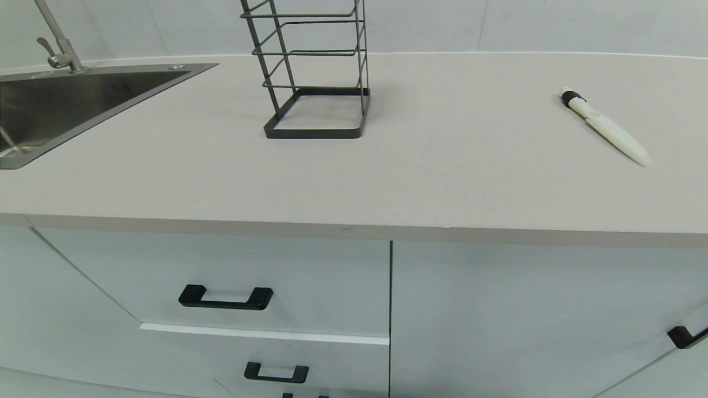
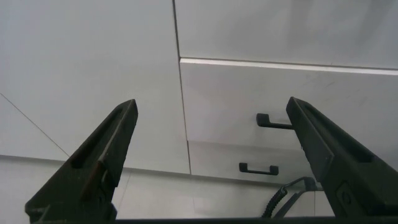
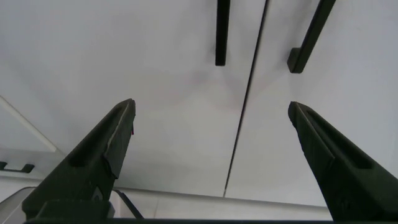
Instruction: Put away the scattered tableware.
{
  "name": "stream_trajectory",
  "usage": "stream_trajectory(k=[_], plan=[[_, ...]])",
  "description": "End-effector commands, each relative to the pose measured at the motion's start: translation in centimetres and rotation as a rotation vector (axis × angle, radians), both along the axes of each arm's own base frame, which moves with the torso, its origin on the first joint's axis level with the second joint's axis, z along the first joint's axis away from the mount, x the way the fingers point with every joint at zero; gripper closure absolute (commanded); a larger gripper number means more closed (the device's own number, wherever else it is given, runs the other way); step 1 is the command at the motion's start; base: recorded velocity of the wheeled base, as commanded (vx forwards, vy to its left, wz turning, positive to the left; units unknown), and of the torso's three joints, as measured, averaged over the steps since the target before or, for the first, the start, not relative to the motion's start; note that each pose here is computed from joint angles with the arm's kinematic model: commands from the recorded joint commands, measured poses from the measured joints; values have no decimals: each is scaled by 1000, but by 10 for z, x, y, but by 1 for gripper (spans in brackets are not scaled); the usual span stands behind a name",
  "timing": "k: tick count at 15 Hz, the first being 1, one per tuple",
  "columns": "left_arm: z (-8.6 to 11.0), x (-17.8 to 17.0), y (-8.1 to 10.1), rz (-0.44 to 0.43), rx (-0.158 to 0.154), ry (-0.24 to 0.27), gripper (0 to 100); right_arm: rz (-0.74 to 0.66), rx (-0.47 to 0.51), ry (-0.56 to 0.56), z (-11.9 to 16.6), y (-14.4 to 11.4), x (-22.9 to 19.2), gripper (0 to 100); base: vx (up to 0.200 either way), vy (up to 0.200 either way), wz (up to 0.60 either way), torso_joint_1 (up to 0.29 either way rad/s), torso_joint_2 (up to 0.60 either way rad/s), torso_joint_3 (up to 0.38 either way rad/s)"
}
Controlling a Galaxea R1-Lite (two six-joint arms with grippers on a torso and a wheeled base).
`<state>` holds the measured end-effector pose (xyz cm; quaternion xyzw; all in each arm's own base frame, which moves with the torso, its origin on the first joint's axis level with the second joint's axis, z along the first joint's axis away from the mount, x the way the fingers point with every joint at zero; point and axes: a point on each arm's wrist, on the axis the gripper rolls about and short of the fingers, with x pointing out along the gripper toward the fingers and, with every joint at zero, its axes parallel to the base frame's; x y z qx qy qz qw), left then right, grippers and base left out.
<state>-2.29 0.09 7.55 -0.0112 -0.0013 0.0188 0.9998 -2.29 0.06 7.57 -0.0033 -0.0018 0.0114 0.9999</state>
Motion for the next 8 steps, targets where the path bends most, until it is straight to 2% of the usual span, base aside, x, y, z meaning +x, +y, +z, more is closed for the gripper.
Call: stream_trajectory(k=[1,6,8], plan=[[0,0,0,1,-1,1,0,-1,0,1,0,0,0,0,0,0,0,0,0,0],[0,0,0,1,-5,0,0,0,-1,1,0,0,0,0,0,0,0,0,0,0],[0,0,0,1,-4,-1,0,0,-1,1,0,0,0,0,200,0,0,0,2,2]])
